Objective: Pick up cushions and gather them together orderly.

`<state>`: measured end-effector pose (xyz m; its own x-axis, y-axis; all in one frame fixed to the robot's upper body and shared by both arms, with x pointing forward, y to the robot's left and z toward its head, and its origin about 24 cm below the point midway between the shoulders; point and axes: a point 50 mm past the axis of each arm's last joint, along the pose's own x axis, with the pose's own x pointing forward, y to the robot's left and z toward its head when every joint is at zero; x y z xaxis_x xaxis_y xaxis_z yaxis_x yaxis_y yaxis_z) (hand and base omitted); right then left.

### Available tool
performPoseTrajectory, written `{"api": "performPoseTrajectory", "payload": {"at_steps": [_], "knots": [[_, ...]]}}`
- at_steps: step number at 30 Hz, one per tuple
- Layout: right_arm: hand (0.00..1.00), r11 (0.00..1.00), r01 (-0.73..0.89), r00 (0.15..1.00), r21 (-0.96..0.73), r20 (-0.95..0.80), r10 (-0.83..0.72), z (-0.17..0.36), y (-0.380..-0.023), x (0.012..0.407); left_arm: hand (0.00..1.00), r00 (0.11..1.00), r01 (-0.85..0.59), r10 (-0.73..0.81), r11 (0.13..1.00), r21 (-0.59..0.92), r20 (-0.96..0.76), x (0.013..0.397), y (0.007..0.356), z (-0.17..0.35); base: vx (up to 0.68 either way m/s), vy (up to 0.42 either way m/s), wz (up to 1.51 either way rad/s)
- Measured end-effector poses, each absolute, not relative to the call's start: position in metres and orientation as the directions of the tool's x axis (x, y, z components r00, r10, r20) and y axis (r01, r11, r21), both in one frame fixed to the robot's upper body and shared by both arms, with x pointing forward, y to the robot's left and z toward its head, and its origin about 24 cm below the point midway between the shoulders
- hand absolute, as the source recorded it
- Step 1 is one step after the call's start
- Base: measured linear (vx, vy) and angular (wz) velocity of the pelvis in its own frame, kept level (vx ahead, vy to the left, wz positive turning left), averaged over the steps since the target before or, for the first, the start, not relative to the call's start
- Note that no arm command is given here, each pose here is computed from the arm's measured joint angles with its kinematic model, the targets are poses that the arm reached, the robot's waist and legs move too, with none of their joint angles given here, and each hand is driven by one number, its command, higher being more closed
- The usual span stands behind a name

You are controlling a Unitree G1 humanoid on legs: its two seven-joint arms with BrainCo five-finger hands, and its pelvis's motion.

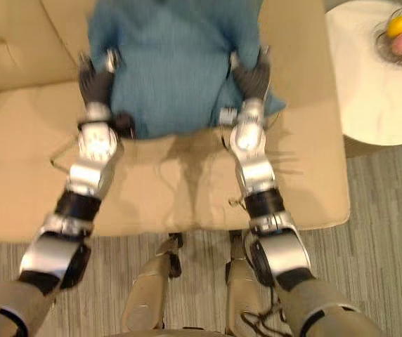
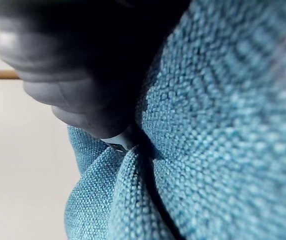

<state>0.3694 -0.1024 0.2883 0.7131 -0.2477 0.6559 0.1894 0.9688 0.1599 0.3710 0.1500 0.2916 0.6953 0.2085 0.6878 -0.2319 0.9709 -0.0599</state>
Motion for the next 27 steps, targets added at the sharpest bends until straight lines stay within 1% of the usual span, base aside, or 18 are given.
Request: {"api": "performPoseTrajectory", "payload": {"at_steps": [1,2,6,8,9,12,14,15,17,18,20,21,22,24,27], "knots": [[1.00,0.965,0.183,0.695,0.190,0.669,-0.263,0.306,-0.101,0.371,1.00,0.664,-0.244,0.217,0.967,-0.066,0.715,0.374,0.151,0.316,-0.09,-0.011,0.18],[0.00,0.959,0.179,0.684,0.221,0.673,-0.283,0.325,-0.098,0.374,0.00,0.637,-0.261,0.225,0.963,-0.069,0.737,0.376,0.151,0.343,-0.08,-0.006,0.20],[0.00,0.941,0.169,0.669,0.293,0.668,-0.327,0.358,-0.103,0.377,0.00,0.581,-0.265,0.270,0.955,-0.136,0.768,0.372,0.151,0.400,-0.05,0.008,0.18],[0.00,0.935,0.149,0.682,0.323,0.651,-0.334,0.370,-0.108,0.380,0.00,0.560,-0.251,0.292,0.952,-0.177,0.776,0.367,0.152,0.418,-0.01,0.015,0.18],[0.00,0.935,0.107,0.697,0.338,0.645,-0.313,0.376,-0.111,0.381,0.00,0.565,-0.229,0.325,0.945,-0.234,0.758,0.365,0.155,0.425,0.01,0.019,0.15],[0.00,0.940,0.079,0.719,0.332,0.634,-0.284,0.375,-0.114,0.385,0.00,0.601,-0.200,0.351,0.936,-0.290,0.718,0.370,0.159,0.419,0.02,0.024,0.12],[0.00,0.952,0.068,0.755,0.297,0.608,-0.244,0.367,-0.116,0.391,0.00,0.654,-0.196,0.349,0.935,-0.295,0.671,0.380,0.162,0.406,0.03,0.054,0.13],[0.00,0.956,0.070,0.766,0.286,0.599,-0.235,0.363,-0.115,0.393,0.00,0.666,-0.196,0.346,0.936,-0.292,0.661,0.382,0.164,0.400,0.03,0.070,0.08],[0.00,0.974,0.059,0.809,0.219,0.561,-0.175,0.342,-0.106,0.399,0.00,0.740,-0.191,0.351,0.928,-0.320,0.574,0.396,0.167,0.362,0.03,0.080,0.03],[0.00,0.977,0.058,0.819,0.204,0.550,-0.163,0.335,-0.105,0.401,0.00,0.758,-0.194,0.354,0.924,-0.330,0.548,0.399,0.168,0.351,0.02,0.106,0.01],[0.00,0.984,0.063,0.857,0.170,0.496,-0.140,0.304,-0.108,0.406,0.00,0.829,-0.194,0.334,0.924,-0.329,0.448,0.409,0.162,0.304,0.01,0.094,0.04],[0.00,0.985,0.068,0.868,0.160,0.478,-0.138,0.294,-0.109,0.407,0.00,0.845,-0.199,0.331,0.923,-0.328,0.419,0.411,0.161,0.291,-0.01,0.080,0.02],[0.00,0.986,0.075,0.892,0.150,0.432,-0.134,0.271,-0.112,0.409,0.00,0.879,-0.213,0.324,0.923,-0.321,0.349,0.413,0.160,0.259,-0.02,0.048,0.01],[0.00,0.986,0.069,0.902,0.149,0.413,-0.126,0.253,-0.114,0.406,0.00,0.909,-0.222,0.308,0.928,-0.299,0.281,0.413,0.161,0.225,-0.03,0.039,-0.01],[0.00,0.989,0.049,0.903,0.140,0.418,-0.104,0.241,-0.117,0.402,0.00,0.925,-0.242,0.307,0.930,-0.276,0.224,0.410,0.167,0.199,-0.06,0.009,-0.04]]}}
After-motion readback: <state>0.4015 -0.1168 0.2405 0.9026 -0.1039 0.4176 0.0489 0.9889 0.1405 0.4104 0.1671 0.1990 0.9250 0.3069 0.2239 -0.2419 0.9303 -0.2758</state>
